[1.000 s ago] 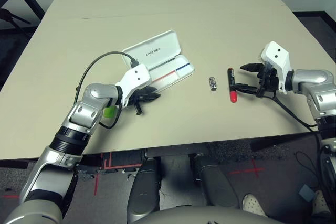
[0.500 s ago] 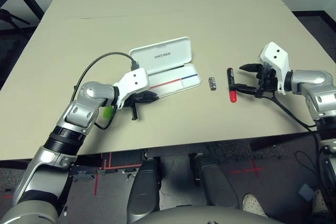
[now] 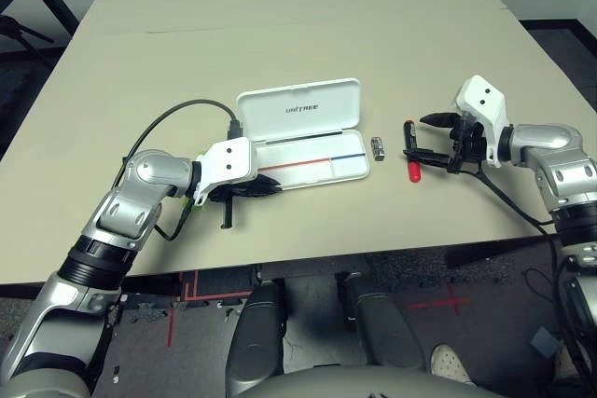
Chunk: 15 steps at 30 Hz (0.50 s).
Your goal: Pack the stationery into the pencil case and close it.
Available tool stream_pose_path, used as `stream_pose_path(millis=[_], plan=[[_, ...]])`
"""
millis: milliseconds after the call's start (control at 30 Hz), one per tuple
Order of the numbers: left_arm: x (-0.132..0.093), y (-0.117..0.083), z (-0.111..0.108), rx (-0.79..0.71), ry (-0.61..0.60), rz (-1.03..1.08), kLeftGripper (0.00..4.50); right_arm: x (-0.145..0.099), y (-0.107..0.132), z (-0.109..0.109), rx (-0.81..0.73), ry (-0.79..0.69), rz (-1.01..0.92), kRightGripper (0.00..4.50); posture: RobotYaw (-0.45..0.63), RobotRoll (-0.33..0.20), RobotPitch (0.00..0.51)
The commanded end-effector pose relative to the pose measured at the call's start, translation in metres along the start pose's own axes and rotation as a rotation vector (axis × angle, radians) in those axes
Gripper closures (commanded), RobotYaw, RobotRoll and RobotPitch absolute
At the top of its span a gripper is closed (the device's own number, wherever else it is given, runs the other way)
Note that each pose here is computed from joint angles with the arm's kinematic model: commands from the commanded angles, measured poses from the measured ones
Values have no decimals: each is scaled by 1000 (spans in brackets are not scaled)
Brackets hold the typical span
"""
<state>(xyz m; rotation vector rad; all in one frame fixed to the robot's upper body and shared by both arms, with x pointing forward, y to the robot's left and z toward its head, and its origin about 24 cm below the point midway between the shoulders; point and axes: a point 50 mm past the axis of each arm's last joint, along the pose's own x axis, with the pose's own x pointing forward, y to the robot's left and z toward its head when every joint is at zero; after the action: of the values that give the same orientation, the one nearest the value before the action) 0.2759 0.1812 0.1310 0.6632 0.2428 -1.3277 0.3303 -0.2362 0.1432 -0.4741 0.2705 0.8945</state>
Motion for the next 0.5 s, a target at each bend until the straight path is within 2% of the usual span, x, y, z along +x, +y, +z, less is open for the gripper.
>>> stream_pose_path(millis=[33,467,500], plan=[[-1,-5,-1,5,-7,-22,4482,3,1,-1,-12,13,17,0,-24,0,187],[1,-11,-10,-10,26,-56,4482,4,0,0,-27,14,13,0,-25,0,184],[1,-10,-10,-13,28,-49,4254,4,0,0,-27,14,13,0,-27,0,184]])
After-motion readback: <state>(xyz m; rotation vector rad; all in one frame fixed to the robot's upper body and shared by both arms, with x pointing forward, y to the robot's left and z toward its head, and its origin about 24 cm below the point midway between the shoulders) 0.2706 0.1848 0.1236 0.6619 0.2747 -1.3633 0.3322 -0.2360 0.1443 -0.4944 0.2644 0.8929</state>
